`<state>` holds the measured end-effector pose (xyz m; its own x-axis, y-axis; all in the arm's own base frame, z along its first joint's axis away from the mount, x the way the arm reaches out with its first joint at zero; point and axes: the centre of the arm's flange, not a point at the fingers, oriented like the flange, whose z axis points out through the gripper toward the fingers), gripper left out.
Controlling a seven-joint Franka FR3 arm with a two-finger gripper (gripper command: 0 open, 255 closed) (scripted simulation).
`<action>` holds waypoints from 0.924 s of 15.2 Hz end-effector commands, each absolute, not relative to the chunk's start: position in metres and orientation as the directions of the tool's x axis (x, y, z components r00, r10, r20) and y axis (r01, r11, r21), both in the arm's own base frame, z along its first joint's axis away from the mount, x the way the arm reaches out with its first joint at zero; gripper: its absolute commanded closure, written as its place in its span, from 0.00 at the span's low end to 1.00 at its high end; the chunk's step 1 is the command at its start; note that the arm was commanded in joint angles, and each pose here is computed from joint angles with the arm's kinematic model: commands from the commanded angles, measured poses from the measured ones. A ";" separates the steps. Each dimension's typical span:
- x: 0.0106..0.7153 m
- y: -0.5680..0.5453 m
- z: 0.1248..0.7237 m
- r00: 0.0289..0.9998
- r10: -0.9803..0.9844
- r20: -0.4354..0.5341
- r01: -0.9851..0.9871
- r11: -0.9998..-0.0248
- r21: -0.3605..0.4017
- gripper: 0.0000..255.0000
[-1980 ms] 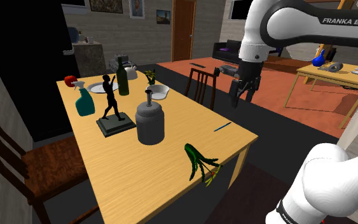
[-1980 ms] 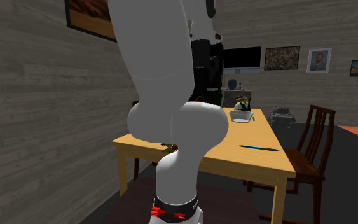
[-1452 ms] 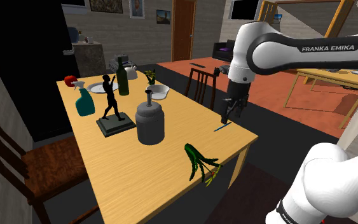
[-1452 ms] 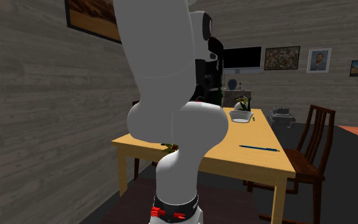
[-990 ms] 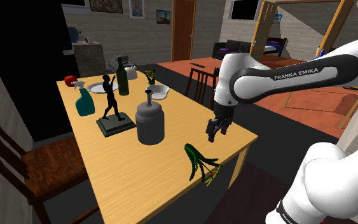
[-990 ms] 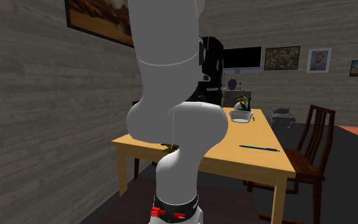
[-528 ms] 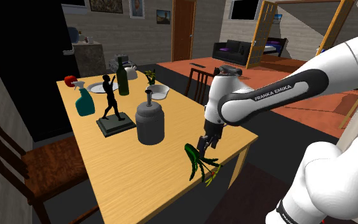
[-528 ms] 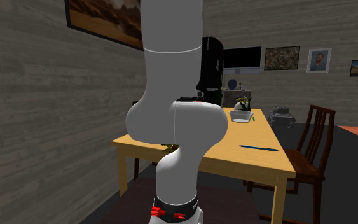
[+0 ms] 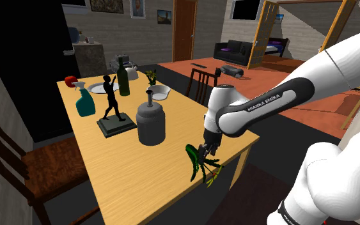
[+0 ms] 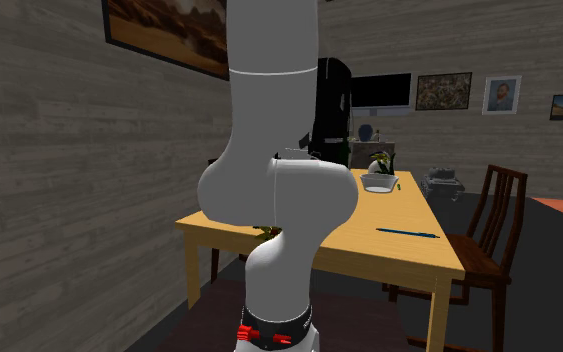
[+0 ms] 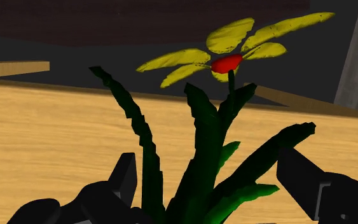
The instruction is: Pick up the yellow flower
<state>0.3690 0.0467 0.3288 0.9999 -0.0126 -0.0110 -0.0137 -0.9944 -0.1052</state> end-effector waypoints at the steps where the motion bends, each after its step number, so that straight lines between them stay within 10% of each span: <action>1: 0.368 0.046 0.327 1.000 -0.013 -0.010 -0.014 -0.994 -0.105 1.00; 14: 0.369 0.046 0.348 1.000 -0.013 -0.010 -0.014 -0.994 -0.105 1.00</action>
